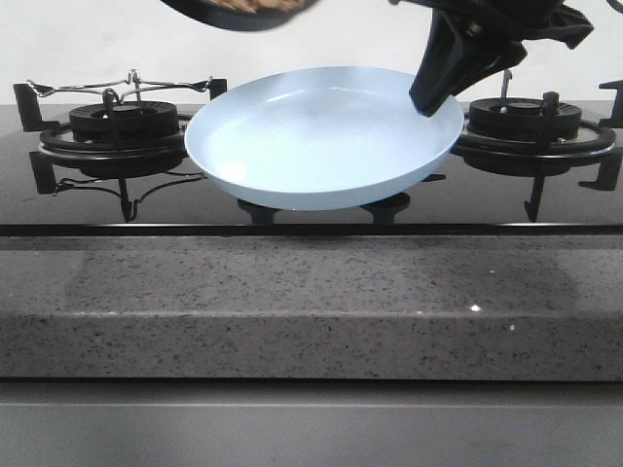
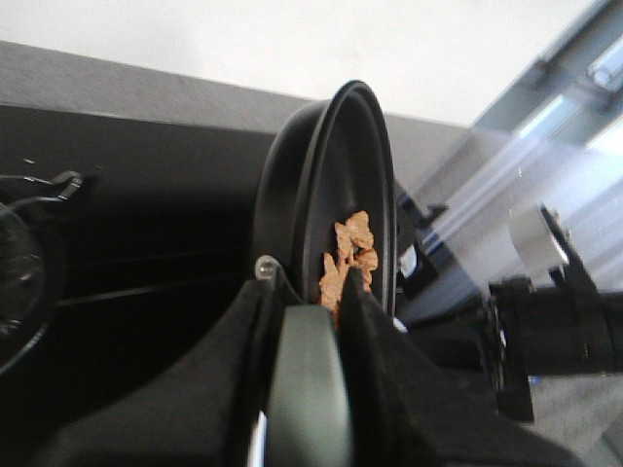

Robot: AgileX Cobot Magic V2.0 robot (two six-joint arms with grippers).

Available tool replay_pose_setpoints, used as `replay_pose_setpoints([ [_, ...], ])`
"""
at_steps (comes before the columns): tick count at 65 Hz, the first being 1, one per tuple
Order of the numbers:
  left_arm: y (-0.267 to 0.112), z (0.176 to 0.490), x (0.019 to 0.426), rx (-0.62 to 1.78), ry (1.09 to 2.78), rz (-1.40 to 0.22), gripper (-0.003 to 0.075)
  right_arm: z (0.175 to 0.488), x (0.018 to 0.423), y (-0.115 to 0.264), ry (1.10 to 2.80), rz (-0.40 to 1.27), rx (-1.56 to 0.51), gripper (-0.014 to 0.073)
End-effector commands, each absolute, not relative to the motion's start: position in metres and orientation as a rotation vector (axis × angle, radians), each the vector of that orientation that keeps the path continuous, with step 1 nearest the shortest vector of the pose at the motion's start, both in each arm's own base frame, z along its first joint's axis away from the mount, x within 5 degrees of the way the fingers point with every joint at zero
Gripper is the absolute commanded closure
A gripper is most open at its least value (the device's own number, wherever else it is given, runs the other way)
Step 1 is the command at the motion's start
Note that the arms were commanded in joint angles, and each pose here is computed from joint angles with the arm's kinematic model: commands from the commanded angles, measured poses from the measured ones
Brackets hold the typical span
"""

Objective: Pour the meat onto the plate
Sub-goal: 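Tilt the pan with the left gripper over the held plate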

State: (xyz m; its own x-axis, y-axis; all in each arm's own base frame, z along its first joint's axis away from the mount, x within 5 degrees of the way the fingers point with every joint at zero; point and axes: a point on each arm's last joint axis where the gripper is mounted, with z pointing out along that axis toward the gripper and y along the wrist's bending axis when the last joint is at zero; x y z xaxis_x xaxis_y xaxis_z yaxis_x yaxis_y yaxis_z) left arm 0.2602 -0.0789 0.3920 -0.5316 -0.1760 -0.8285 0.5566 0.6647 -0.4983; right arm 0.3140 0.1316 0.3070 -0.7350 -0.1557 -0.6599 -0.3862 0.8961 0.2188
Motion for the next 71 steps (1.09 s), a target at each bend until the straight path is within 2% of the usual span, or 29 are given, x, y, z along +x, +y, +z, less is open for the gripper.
replay_pose_setpoints([
  [1, -0.092, 0.414, 0.25, 0.32, 1.823, -0.944, 0.0741, 0.331, 0.313, 0.13, 2.275, 0.47, -0.355, 0.0664],
  [16, -0.123, 0.413, 0.24, 0.486, 1.791, -0.756, 0.0741, 0.331, 0.313, 0.13, 2.275, 0.47, -0.355, 0.0664],
  [29, -0.143, 0.421, 0.224, 0.652, 1.667, -0.556, 0.0741, 0.331, 0.313, 0.13, 2.275, 0.47, -0.355, 0.0664],
  [53, -0.164, 0.429, 0.201, 0.934, 1.45, -0.282, 0.0741, 0.331, 0.313, 0.13, 2.275, 0.47, -0.355, 0.0664],
  [71, -0.169, 0.43, 0.196, 0.993, 1.403, -0.233, 0.0741, 0.331, 0.313, 0.13, 2.275, 0.47, -0.355, 0.0664],
])
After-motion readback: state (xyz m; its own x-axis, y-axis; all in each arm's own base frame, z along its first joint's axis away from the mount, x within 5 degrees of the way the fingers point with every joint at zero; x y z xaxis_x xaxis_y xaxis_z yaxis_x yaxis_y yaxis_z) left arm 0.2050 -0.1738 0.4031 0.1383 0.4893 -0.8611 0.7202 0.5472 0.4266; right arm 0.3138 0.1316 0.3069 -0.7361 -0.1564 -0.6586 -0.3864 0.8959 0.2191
